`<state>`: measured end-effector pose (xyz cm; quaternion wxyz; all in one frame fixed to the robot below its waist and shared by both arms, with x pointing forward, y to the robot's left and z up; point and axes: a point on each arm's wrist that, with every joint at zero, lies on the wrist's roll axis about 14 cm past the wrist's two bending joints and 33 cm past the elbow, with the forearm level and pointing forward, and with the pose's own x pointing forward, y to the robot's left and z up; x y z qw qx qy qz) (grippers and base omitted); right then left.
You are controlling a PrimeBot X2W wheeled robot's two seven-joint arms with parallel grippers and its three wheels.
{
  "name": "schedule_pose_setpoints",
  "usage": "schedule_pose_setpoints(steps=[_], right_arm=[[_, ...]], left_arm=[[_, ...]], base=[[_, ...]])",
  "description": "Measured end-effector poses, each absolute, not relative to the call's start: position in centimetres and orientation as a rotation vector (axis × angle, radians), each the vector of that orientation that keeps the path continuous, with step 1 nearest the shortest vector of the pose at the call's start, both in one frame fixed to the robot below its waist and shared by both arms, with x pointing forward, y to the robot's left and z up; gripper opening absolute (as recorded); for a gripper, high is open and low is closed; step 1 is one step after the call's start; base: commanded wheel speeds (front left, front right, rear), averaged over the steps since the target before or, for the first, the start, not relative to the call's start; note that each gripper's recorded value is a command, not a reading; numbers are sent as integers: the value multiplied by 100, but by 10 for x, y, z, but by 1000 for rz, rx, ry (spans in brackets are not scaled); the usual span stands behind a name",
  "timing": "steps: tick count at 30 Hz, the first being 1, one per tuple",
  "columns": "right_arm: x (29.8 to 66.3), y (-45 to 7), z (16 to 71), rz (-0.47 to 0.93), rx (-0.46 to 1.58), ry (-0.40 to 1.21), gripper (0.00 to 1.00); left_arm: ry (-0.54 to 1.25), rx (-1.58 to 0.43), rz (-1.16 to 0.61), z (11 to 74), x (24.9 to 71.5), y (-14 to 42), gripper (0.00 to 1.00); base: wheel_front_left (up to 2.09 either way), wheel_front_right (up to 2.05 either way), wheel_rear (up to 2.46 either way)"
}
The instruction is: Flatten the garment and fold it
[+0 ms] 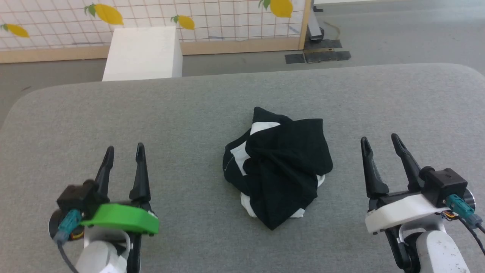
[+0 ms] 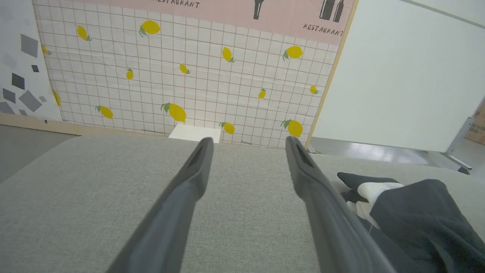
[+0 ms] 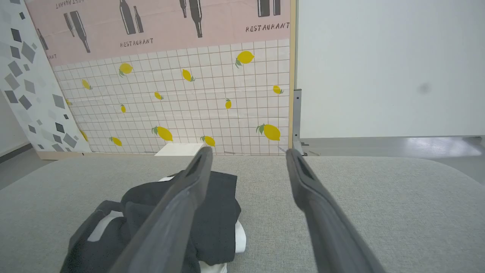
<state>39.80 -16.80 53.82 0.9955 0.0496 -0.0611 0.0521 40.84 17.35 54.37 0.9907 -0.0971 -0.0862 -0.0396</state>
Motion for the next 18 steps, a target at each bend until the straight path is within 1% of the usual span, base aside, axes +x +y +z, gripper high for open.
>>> schedule_pose_setpoints(steps=[7,12,15,16,18], right_arm=[[405,-147,533,166,92,-95,100],[407,-117,531,253,89,-62,100],[405,-80,520,363,72,35,100],[404,-68,513,401,58,95,100],[405,-56,496,436,28,213,100]], left_arm=[[-163,-212,-8,534,391,187,100],[-175,-206,14,536,386,195,100],[-177,-205,20,536,385,197,100],[-176,-206,19,535,385,196,100],[-174,-205,19,534,385,196,100]], base=[[0,0,0],[0,0,0],[0,0,0],[0,0,0],[0,0,0]])
